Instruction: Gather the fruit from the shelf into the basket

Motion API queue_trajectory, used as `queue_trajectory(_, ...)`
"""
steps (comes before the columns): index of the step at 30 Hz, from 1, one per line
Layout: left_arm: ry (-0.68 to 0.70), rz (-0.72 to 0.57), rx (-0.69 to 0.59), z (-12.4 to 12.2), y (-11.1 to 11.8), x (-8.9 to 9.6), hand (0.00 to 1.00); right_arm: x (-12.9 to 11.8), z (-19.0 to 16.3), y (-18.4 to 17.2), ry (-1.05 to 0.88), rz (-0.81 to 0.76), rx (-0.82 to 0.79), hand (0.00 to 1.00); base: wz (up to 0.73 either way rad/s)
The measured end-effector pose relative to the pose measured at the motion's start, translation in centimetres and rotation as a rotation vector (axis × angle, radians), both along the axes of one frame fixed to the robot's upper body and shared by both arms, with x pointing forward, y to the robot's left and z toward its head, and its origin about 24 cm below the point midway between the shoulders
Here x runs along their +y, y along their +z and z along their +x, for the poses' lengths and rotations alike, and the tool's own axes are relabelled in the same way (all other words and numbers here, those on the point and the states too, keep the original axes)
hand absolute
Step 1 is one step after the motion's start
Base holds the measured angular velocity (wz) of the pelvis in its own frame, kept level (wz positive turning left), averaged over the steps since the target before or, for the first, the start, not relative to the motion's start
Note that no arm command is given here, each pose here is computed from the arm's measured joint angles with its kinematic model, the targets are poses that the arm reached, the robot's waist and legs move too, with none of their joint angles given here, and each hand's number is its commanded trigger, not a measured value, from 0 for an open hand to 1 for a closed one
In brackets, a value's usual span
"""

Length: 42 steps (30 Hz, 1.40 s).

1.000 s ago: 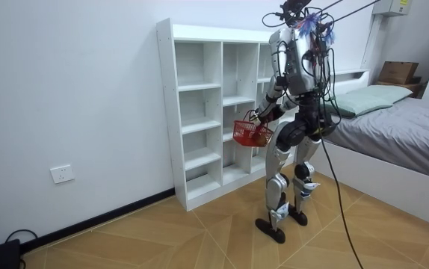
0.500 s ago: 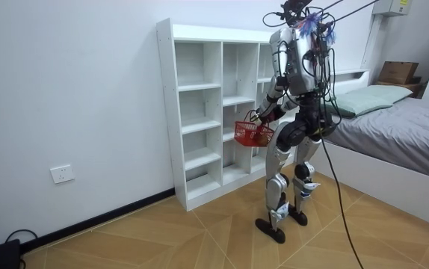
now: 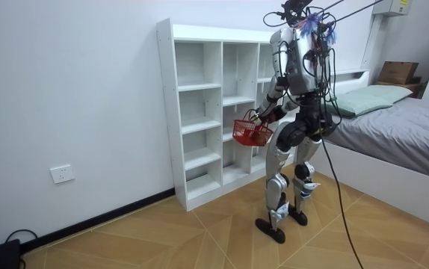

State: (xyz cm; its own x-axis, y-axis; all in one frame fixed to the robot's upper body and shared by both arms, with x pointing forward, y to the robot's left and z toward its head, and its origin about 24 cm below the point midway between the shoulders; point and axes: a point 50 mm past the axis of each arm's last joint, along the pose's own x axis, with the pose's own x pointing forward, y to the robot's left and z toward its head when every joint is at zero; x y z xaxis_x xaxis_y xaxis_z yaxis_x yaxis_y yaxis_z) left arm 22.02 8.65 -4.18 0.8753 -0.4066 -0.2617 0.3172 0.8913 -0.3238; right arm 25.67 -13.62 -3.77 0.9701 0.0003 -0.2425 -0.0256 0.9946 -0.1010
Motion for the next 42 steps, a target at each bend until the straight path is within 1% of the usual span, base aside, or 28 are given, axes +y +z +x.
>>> queue_trajectory(6,0.01,-0.031,0.012,0.0,0.0,-0.1,1.0,0.5,0.5,0.2,0.018,0.012,-0.006,0.0,-0.01)
queue_trajectory(18,0.018,-0.032,0.029,-0.1,-0.4,0.0,1.0,0.9,0.3,-0.2,0.018,0.027,0.01,0.0,-0.02)
queue_trajectory(30,0.049,-0.099,0.073,-0.7,-0.8,-0.3,1.0,1.1,0.2,-0.2,0.012,0.039,0.01,0.0,0.0)
queue_trajectory(34,0.059,-0.117,0.083,-0.8,-0.8,-0.4,1.0,1.1,0.2,-0.2,0.001,0.065,0.016,0.0,0.0)
queue_trajectory(38,0.088,-0.153,0.101,-0.8,-0.9,-0.4,1.0,1.6,0.2,-0.2,0.0,0.088,0.019,0.0,0.0)
queue_trajectory(42,0.107,-0.153,0.099,-0.8,-0.9,-0.3,1.0,1.9,0.2,-0.2,0.005,0.099,0.021,0.0,0.0)
